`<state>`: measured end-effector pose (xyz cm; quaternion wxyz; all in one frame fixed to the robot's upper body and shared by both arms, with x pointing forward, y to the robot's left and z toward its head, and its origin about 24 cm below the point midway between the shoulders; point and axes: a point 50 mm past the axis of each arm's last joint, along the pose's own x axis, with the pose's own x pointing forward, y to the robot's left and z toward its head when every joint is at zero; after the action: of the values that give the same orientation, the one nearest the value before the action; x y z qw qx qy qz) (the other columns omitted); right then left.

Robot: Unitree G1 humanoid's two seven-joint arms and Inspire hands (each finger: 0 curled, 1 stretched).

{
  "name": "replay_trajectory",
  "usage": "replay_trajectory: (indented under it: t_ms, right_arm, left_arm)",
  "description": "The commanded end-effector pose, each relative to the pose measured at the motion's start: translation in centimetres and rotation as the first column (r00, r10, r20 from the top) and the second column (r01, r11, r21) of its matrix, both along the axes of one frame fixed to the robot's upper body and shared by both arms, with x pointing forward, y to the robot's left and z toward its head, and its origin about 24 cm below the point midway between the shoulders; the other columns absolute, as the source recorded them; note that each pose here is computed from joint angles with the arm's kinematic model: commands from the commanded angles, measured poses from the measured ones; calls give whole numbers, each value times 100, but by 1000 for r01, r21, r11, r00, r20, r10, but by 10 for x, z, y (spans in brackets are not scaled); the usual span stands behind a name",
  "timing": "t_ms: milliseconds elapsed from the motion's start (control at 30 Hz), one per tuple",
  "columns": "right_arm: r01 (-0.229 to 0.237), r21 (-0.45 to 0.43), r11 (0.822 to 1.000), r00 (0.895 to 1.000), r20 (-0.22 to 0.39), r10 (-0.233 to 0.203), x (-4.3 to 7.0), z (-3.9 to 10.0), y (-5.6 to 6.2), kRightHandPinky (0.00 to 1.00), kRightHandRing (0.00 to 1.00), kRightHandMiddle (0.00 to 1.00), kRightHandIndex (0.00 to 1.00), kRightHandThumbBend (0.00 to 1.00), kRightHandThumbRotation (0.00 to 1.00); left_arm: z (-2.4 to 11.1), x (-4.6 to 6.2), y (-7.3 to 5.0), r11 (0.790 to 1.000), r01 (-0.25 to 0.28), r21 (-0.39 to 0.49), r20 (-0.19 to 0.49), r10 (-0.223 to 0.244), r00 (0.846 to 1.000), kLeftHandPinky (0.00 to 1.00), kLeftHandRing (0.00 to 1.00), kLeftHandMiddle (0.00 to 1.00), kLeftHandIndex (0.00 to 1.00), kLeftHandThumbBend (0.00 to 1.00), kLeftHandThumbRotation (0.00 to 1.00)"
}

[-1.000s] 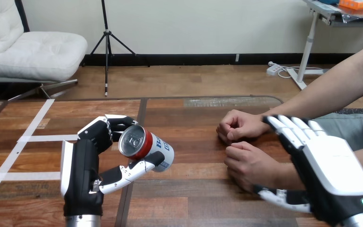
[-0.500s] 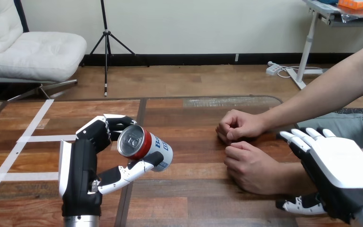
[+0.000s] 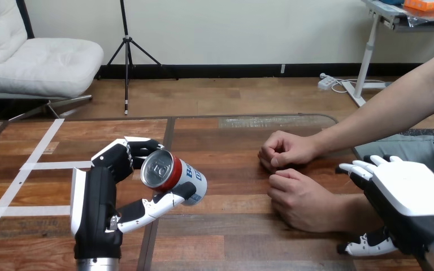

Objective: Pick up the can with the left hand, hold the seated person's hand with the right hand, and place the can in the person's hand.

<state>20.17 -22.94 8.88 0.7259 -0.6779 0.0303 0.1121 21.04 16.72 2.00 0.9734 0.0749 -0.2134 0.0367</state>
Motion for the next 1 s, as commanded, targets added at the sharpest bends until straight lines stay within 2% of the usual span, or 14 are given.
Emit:
replay_trajectory:
  t_ms: [0,333,667,967]
  right_arm:
    - [-28,-70,997,998,61,33,16,21,2,100,95,89,86,90,25]
    - [-26,-140,990,1000,-1,26,25,20,-3,100,92,87,84,90,25]
    - [-30,-155,987,999,-30,26,35,14,-7,100,90,85,82,89,19]
    - [-40,-190,981,998,-57,30,42,8,-7,100,88,84,80,88,18]
  left_arm:
    - [18,12,-2,1000,6,0,101,-6,995,44,45,48,51,76,0]
    - [18,12,-1,1000,-1,-5,99,2,995,45,44,48,51,76,0]
    - [18,13,0,1000,-3,2,98,3,995,44,45,48,51,76,0]
    - [17,12,-1,1000,-3,-21,89,5,996,43,44,48,51,77,0]
